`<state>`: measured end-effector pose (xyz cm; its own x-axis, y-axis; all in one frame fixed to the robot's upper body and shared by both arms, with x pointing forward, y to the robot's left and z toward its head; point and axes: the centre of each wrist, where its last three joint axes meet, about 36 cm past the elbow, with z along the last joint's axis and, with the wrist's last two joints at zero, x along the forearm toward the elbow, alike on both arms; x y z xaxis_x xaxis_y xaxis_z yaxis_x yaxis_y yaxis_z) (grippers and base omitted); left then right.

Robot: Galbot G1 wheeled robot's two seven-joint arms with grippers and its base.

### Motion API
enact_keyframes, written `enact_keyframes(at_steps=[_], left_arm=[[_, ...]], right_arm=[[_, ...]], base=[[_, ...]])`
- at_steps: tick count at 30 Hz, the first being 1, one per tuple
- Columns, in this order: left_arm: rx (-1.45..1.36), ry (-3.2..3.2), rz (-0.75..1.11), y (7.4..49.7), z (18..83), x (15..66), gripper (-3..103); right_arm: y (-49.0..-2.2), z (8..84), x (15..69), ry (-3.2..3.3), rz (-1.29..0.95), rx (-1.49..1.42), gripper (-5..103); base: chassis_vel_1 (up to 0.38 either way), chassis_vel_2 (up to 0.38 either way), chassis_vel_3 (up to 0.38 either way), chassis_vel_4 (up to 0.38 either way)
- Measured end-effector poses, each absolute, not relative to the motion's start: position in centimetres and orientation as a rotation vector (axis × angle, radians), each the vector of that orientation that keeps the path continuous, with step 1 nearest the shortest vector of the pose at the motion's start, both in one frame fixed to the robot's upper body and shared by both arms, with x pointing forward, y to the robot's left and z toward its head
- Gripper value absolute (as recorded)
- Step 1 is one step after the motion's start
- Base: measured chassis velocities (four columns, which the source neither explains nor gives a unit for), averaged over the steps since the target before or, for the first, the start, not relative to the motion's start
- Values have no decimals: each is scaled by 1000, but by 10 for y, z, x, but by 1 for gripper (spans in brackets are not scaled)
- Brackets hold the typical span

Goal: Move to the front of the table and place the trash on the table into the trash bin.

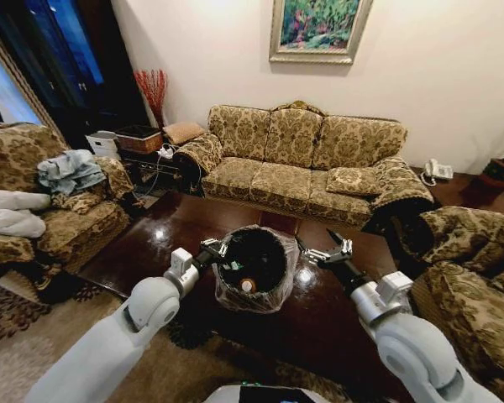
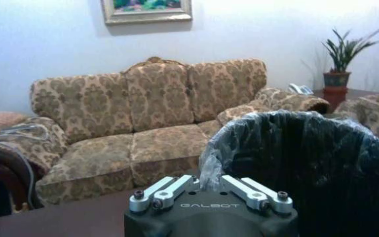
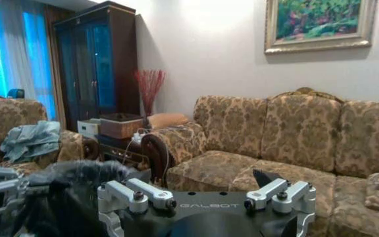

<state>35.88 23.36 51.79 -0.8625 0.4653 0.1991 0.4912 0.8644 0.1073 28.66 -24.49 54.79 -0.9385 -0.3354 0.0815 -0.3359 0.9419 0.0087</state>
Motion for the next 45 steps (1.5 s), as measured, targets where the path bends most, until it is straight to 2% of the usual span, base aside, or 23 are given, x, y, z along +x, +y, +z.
enact_keyframes(at_steps=[23,45], left_arm=[[-722,-2856,-245,234,514,346,4],[-690,-2868,-232,240,515,351,4]], right_arm=[[-246,543,285,-3046,-3,451,100],[-249,528,295,-3077,-23,262,100]], base=[[287,279,-301,-310],[12,11,-19,-17]])
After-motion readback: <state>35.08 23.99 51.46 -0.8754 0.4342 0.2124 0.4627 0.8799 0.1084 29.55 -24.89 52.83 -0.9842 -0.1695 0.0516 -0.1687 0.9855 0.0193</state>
